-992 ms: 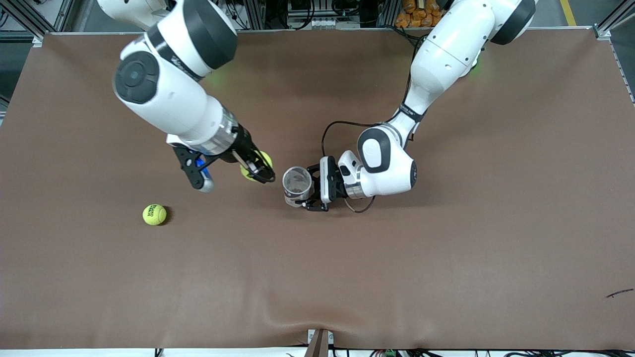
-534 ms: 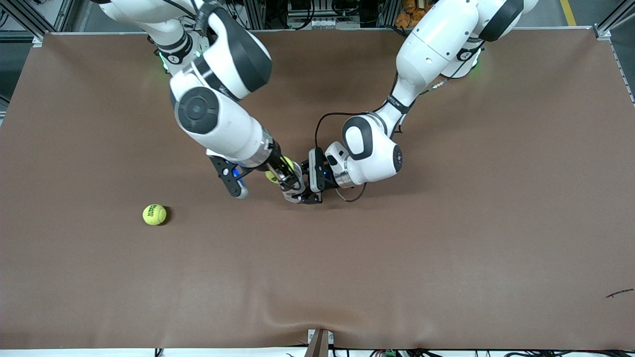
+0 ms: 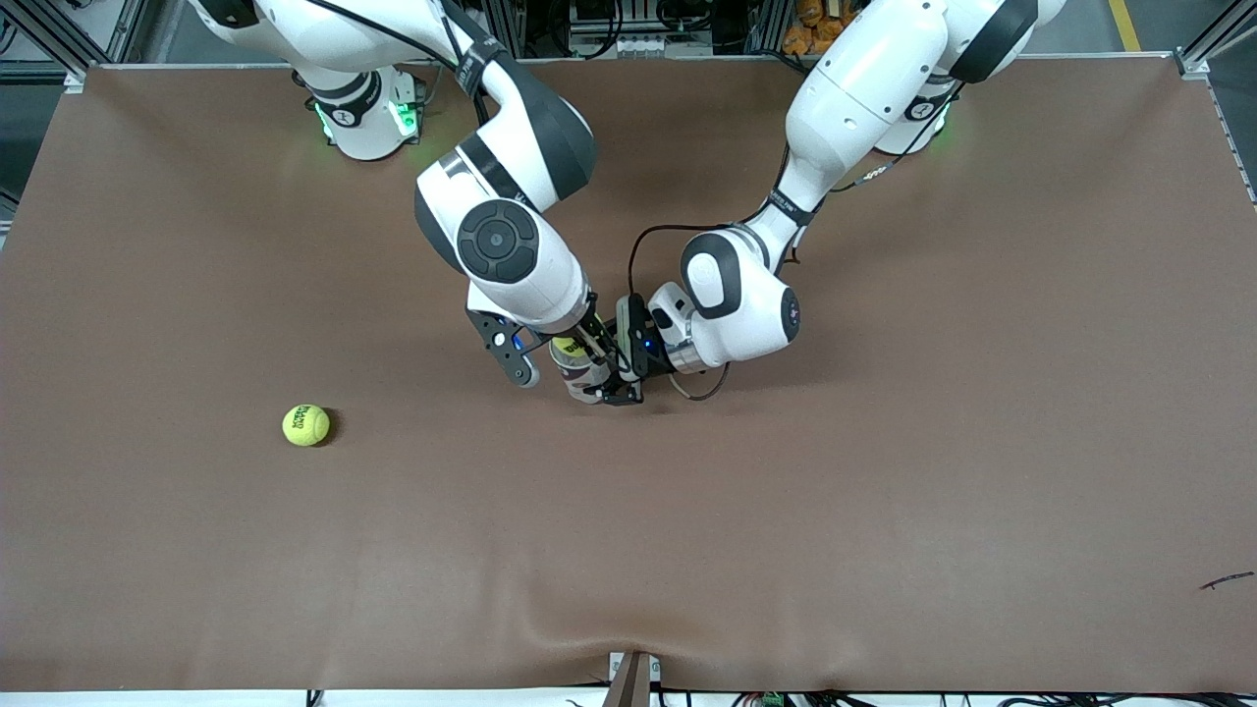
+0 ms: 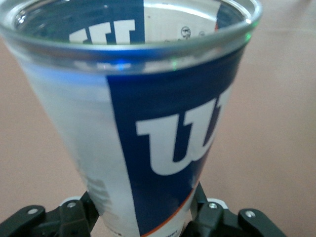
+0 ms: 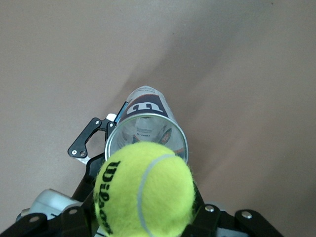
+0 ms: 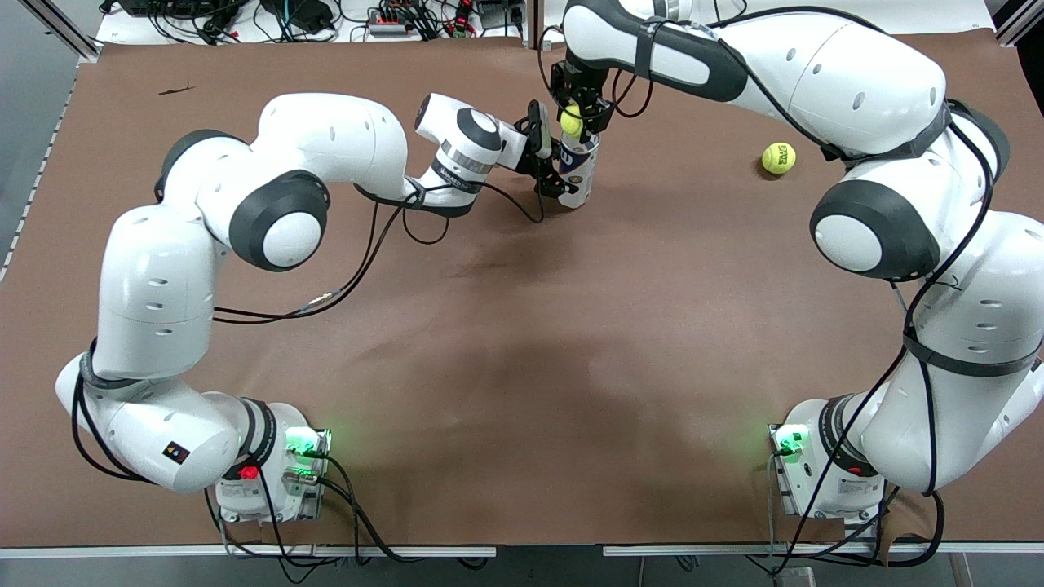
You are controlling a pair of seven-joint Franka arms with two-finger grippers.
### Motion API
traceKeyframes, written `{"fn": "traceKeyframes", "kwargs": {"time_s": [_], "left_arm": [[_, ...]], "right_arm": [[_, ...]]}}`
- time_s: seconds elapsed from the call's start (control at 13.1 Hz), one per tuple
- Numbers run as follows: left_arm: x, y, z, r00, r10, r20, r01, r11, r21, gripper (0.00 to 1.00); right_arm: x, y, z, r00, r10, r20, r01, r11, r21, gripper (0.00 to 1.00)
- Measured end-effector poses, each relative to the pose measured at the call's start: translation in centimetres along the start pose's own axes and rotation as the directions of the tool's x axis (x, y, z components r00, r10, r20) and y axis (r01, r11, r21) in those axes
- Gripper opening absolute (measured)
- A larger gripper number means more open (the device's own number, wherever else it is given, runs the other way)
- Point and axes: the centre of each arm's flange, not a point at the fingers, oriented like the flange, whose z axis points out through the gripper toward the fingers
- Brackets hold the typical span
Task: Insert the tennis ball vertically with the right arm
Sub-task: 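Open the right gripper to drop the ball into the tube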
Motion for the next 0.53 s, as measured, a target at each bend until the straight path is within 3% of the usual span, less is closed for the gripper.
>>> {"fn": "traceKeyframes", "kwargs": {"time_s": [0.53], "left_arm": [[-0.66,0.19,0.10,0.999,0.018,-0.036,-0.017,1.000,0.020,0.74]], "right_arm": [[0.58,-0.06,0.30,1.000,0.017,-0.004,-0.017,1.000,-0.006,0.71]]}}
